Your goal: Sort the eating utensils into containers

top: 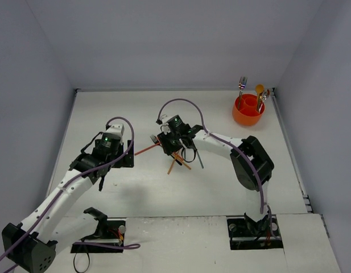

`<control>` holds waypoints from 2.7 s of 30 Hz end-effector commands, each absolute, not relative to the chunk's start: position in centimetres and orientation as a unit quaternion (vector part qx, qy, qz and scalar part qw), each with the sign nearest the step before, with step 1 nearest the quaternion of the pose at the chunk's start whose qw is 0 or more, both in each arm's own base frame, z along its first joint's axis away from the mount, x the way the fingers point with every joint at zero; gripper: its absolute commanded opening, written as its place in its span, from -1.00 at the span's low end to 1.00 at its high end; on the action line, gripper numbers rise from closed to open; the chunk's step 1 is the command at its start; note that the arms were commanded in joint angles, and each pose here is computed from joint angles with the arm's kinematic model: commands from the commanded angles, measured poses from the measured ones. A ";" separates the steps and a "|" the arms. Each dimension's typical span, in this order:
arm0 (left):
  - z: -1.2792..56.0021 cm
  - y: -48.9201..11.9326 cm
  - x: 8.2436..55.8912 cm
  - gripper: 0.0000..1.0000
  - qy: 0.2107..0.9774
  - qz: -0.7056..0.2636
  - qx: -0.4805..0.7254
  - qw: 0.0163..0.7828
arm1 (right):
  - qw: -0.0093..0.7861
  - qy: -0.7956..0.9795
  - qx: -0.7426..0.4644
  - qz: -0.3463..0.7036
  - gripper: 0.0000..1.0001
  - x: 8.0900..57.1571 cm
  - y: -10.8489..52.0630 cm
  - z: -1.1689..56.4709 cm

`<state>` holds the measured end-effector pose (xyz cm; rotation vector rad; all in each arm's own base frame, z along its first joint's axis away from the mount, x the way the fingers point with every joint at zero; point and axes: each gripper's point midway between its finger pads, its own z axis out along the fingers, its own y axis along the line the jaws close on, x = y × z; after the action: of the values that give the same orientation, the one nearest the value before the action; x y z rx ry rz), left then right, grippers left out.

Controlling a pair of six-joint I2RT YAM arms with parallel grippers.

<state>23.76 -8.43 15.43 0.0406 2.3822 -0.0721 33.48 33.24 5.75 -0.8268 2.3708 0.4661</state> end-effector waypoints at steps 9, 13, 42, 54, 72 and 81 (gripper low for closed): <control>16.8 -17.6 32.9 0.58 0.902 -0.174 0.070 0.389 | 0.370 0.866 -0.273 0.197 -0.09 34.2 30.6 13.4; 15.4 -18.8 36.0 0.55 0.909 -0.190 0.088 0.361 | 0.405 0.853 -0.256 0.207 -0.06 32.6 28.0 16.9; 4.9 -19.8 42.4 -0.37 0.919 -0.299 0.136 0.218 | 0.465 0.830 -0.178 0.250 -0.01 25.3 20.7 20.9; 4.4 -20.6 42.8 -0.54 0.914 -0.321 0.128 0.214 | 0.457 0.836 -0.176 0.249 -0.01 24.7 20.3 20.4; 9.5 -19.0 45.1 -1.00 0.909 -0.264 0.126 0.296 | 0.455 0.839 -0.185 0.235 -0.01 24.8 20.1 20.0; 12.4 -16.8 47.5 -1.00 0.910 -0.193 0.110 0.350 | 0.457 0.838 -0.186 0.233 -0.01 24.8 19.9 19.9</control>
<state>44.24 -18.32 6.82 0.2762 2.5183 -0.6631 24.12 20.03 18.87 -0.4703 2.1155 0.5848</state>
